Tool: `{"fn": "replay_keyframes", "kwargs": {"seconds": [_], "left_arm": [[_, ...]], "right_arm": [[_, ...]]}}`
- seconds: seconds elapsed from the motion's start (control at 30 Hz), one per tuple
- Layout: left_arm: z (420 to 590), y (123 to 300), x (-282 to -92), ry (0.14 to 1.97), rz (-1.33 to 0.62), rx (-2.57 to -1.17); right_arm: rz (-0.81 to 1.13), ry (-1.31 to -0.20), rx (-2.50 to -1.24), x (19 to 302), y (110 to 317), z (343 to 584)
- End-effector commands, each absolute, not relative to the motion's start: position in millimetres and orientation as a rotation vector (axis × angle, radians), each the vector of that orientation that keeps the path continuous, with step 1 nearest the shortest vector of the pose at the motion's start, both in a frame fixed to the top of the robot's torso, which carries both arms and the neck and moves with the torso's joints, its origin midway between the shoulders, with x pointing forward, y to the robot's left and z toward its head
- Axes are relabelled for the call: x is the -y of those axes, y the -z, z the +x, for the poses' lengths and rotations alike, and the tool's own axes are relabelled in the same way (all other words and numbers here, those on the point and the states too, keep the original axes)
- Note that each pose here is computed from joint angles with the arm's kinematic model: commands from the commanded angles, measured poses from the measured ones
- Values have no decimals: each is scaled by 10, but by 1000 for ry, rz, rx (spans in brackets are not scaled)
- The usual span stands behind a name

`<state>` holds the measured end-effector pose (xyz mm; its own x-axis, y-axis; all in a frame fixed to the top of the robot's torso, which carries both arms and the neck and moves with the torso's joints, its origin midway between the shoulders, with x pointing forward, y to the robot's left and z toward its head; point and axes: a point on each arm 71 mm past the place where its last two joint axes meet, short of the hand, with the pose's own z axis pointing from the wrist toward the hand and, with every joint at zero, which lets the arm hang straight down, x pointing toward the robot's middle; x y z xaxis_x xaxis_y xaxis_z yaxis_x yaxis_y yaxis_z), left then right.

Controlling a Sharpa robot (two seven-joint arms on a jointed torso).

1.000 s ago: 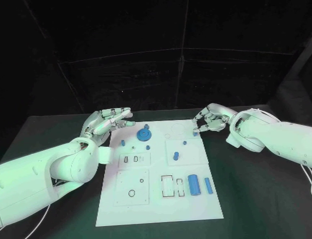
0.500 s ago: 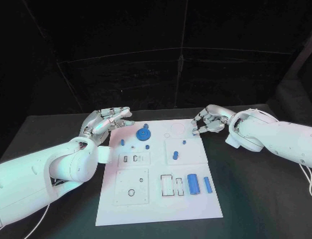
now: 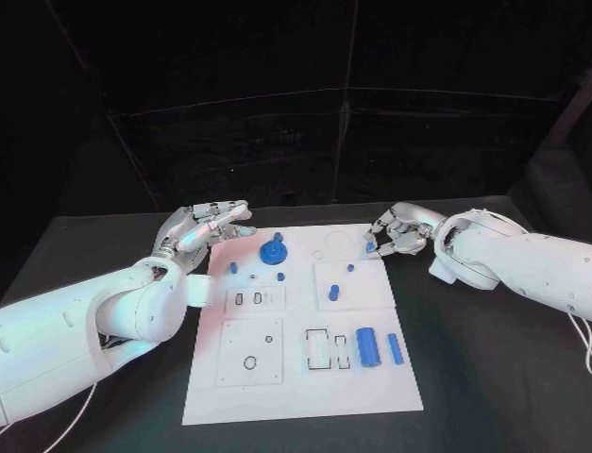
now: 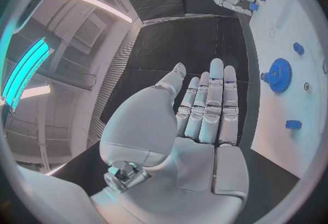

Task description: Assemble the parts on the task board

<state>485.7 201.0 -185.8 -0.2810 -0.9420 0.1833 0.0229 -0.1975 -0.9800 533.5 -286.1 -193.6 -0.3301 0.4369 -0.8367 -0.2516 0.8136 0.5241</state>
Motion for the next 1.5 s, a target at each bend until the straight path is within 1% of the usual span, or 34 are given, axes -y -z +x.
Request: {"fn": "replay_keyframes", "kwargs": {"seconds": [0.03,1.03,1.5], "left_arm": [[4858,1841,-1998,1604,-1150,-1276],[4874,1849,-2021,1596,-1152,-1273],[4878,1851,-2065,1586,-1154,-1270]], "right_arm": [[121,-697,-1793,2843,1948,5335],[117,-680,-1795,2841,1986,5356],[118,-679,-1784,2845,1979,5358]]}}
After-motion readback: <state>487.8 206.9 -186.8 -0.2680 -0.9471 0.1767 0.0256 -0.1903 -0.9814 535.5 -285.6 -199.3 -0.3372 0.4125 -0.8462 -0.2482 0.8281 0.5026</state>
